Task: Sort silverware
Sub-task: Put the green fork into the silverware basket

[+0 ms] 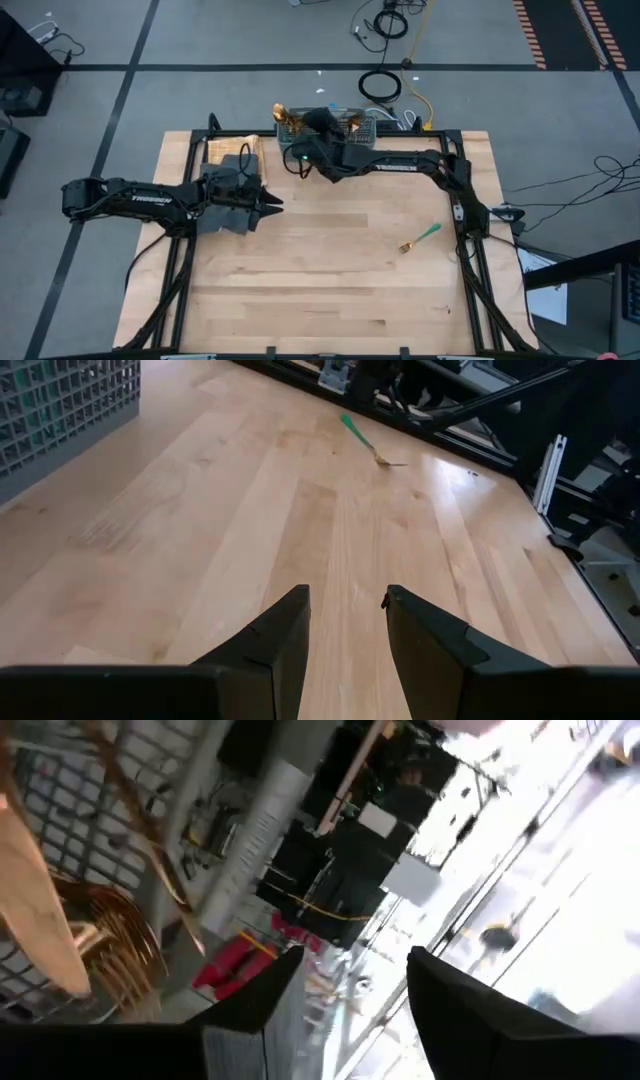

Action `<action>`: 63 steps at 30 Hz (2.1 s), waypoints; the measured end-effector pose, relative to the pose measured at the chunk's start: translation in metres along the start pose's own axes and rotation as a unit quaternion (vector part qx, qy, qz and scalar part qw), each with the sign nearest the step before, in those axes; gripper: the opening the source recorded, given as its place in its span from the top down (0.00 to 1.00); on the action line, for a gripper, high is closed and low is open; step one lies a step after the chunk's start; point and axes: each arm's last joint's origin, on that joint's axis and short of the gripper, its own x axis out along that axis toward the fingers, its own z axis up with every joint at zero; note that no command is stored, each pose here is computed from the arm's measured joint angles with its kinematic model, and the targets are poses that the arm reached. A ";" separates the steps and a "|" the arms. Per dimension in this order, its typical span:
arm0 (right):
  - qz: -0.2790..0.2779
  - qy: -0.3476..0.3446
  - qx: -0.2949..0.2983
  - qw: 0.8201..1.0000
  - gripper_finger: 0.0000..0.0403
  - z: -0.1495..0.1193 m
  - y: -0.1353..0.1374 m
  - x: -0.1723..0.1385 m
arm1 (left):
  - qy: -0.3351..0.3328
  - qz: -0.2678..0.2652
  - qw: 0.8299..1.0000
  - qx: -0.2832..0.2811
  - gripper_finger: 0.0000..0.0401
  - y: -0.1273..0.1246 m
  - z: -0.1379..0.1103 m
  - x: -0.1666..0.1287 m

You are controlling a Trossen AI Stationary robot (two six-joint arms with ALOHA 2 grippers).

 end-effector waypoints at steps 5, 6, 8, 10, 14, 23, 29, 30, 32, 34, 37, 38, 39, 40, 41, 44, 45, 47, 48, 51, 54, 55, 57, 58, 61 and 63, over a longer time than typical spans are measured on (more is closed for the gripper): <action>-0.018 0.018 0.203 0.979 0.60 -0.042 -0.019 -0.040 | -0.002 0.000 1.000 0.000 0.65 0.000 0.000 0.000; -0.012 0.013 0.223 0.975 0.60 -0.053 -0.015 -0.049 | -0.002 0.000 1.000 0.000 0.65 0.000 0.000 0.000; 0.053 -0.026 0.272 0.961 0.60 -0.074 -0.003 -0.068 | -0.002 0.000 1.000 0.000 0.65 0.000 0.000 0.000; 0.199 -0.032 0.340 0.919 0.60 -0.097 0.011 -0.082 | -0.001 0.000 1.000 -0.001 0.65 0.000 0.000 0.000; 0.431 0.054 0.423 0.795 0.60 -0.123 0.033 -0.099 | -0.002 0.000 1.000 -0.002 0.65 0.000 0.000 0.000; 0.533 0.081 0.261 0.801 0.60 -0.145 0.135 -0.161 | 0.004 -0.001 1.000 -0.001 0.65 0.000 -0.001 0.000; 0.512 0.177 0.200 0.816 0.60 -0.165 0.206 -0.175 | 0.000 -0.002 1.000 0.001 0.65 -0.001 0.000 0.000; 0.519 0.186 0.194 0.811 0.60 -0.167 0.214 -0.177 | 0.000 -0.002 1.000 0.001 0.65 -0.001 0.000 0.000; 0.530 0.184 0.187 0.806 0.60 -0.168 0.226 -0.180 | 0.000 -0.002 1.000 0.001 0.65 -0.001 0.000 0.000; 0.534 0.158 0.182 0.811 0.60 -0.166 0.233 -0.181 | 0.000 -0.001 1.000 0.000 0.65 -0.001 0.000 0.000; 0.555 0.117 0.179 0.804 0.60 -0.160 0.238 -0.186 | 0.000 0.001 1.000 0.000 0.65 -0.001 0.000 0.000; 0.557 0.109 0.177 0.804 0.60 -0.160 0.238 -0.187 | 0.000 0.002 1.000 0.000 0.65 0.000 0.000 0.000; 0.557 0.098 0.176 0.806 0.60 -0.159 0.239 -0.187 | -0.001 0.003 1.000 -0.003 0.65 0.000 0.000 0.000; 0.560 0.090 0.178 0.804 0.60 -0.157 0.239 -0.188 | -0.001 0.005 1.000 -0.007 0.65 0.000 0.000 0.000; 0.562 0.082 0.179 0.803 0.60 -0.156 0.239 -0.189 | -0.002 0.007 1.000 -0.010 0.65 0.000 0.000 0.000; 0.559 0.071 0.180 0.807 0.60 -0.155 0.239 -0.189 | -0.003 0.011 1.000 -0.012 0.65 0.000 0.000 0.000; 0.551 0.065 0.182 0.812 0.60 -0.154 0.239 -0.189 | -0.003 0.011 1.000 -0.012 0.65 0.000 0.000 0.000; 0.546 0.065 0.180 0.816 0.60 -0.155 0.240 -0.187 | -0.003 0.011 1.000 -0.011 0.65 0.000 0.000 0.000; 0.546 0.065 0.175 0.817 0.60 -0.155 0.242 -0.186 | -0.003 0.011 1.000 -0.011 0.65 0.000 0.000 0.000; 0.553 0.052 0.172 0.813 0.60 -0.153 0.248 -0.183 | -0.003 0.011 1.000 -0.011 0.65 0.000 0.000 0.000; 0.563 0.028 0.173 0.808 0.60 -0.149 0.255 -0.181 | -0.003 0.011 1.000 -0.008 0.65 0.000 0.000 0.000; 0.563 0.021 0.175 0.808 0.60 -0.148 0.256 -0.179 | -0.003 0.011 1.000 -0.007 0.65 0.000 0.000 0.000; 0.561 0.013 0.175 0.809 0.60 -0.147 0.259 -0.177 | -0.002 0.011 1.000 0.002 0.65 0.000 0.000 0.000; 0.561 0.012 0.174 0.809 0.60 -0.147 0.259 -0.175 | -0.002 0.011 1.000 0.005 0.65 0.000 0.000 0.000; 0.566 0.001 0.155 0.810 0.61 -0.146 0.260 -0.172 | -0.003 0.013 1.000 0.006 0.65 0.000 0.000 0.000; 0.568 -0.010 0.141 0.811 0.63 -0.145 0.260 -0.170 | -0.003 0.014 1.000 0.012 0.65 0.000 0.000 0.000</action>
